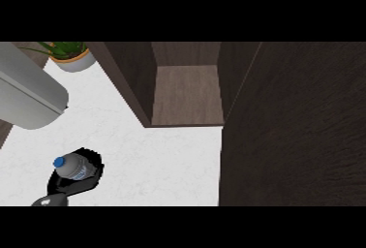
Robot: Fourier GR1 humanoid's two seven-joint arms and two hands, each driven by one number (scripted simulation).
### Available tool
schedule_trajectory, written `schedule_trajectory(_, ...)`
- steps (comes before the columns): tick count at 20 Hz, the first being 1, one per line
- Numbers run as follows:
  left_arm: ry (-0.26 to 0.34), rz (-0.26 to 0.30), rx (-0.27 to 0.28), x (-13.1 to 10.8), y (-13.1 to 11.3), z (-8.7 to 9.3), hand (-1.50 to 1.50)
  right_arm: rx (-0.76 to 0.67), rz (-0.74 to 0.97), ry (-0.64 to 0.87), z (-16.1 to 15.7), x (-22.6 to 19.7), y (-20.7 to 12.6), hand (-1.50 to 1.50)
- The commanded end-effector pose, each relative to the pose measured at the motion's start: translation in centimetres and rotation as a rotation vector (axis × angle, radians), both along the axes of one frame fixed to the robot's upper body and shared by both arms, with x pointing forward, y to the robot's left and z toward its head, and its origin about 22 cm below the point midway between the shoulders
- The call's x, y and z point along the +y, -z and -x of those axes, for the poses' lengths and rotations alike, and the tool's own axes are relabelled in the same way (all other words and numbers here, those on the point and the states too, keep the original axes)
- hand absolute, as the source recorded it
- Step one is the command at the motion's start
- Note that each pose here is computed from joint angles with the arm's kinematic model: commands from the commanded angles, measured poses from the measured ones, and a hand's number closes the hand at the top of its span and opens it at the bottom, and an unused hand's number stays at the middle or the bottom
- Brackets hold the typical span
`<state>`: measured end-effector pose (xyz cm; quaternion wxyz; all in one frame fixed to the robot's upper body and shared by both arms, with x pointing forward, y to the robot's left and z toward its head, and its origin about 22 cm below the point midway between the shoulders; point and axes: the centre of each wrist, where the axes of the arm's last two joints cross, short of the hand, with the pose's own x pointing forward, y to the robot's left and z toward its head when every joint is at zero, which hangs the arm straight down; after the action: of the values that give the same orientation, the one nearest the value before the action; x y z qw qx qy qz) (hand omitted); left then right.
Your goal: Pick up the bottled water, place it into the cabinet and close the cabinet
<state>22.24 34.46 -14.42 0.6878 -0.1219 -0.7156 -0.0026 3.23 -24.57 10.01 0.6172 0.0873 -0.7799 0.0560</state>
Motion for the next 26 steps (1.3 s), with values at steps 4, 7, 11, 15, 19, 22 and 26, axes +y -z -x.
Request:
schedule_trajectory(4, -0.227, 0.189, -0.076, -9.8, 2.7, 0.4, 1.5, -0.012, -0.01, 0.006, 0.4, -0.3, -1.1, -1.5)
schedule_trajectory(7, -0.174, 0.199, -0.08, -10.9, 1.5, -1.7, 1.5, -0.024, -0.022, 0.012, -0.4, 0.4, -1.6, -1.5)
schedule_trajectory(11, -0.177, 0.231, -0.056, -12.5, 0.4, -3.0, 1.5, -0.016, -0.042, 0.015, 0.7, 0.6, -2.1, -1.5)
schedule_trajectory(15, -0.122, 0.229, -0.063, -14.7, -2.1, -4.9, 1.5, -0.018, -0.05, 0.014, 0.1, 0.0, -2.2, -1.5)
schedule_trajectory(19, -0.098, 0.219, -0.07, -17.4, -5.8, -6.7, 1.5, 0.002, -0.021, 0.005, -0.1, 0.2, -1.8, -1.5)
schedule_trajectory(22, -0.126, 0.101, -0.129, -19.5, -6.9, -7.7, 1.5, -0.012, -0.039, 0.015, -0.1, -0.8, -1.2, -1.5)
schedule_trajectory(26, -0.109, 0.078, -0.145, -23.0, -10.8, -8.3, 1.5, -0.035, -0.043, 0.013, 0.2, -0.6, -2.0, -1.5)
